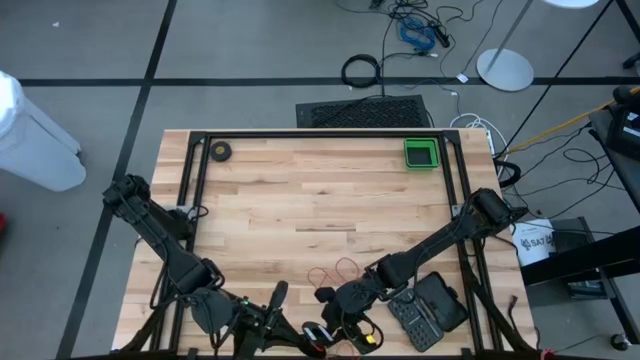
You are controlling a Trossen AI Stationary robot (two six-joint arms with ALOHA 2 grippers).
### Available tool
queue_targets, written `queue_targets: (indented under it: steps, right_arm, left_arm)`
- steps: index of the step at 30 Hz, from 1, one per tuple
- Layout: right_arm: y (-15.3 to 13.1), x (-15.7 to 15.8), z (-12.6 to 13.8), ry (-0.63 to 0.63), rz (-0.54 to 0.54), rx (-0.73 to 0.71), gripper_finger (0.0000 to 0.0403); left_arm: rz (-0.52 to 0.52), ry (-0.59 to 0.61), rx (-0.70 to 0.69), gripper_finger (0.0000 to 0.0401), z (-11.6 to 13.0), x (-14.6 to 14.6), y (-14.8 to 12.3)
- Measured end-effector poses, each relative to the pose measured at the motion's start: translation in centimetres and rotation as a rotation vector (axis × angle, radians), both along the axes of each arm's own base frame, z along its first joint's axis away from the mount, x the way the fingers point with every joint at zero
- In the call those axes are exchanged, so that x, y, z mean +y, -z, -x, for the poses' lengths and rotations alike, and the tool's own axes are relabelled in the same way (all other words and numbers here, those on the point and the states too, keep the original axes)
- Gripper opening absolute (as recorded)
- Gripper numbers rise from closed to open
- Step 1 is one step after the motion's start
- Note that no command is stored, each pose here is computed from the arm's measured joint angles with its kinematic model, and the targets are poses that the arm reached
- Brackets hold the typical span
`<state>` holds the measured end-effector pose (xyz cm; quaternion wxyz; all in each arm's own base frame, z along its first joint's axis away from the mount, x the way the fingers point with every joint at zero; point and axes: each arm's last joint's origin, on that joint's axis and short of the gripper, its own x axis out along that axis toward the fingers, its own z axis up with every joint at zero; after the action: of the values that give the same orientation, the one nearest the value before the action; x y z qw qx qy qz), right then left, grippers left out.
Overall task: Coil cords
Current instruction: Coil the red wire into the spool
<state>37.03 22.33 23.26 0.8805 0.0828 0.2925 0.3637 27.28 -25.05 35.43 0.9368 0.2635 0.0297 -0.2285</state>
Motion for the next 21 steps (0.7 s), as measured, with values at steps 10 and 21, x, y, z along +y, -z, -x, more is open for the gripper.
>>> queue_targets:
  steps: [10,21]
  right_arm:
    - [-0.46,-0.06,-0.27,0.003,-0.022,-0.046,0.0064]
    - [-0.39,-0.54,-0.5,0.019,0.011,-0.063,0.0004]
  left_arm:
    - [-0.012,-0.054,0.022,0.0008,-0.02,0.18,0.27]
    - [-0.015,-0.074,0.024,0.0008,-0.05,0.26,0.3]
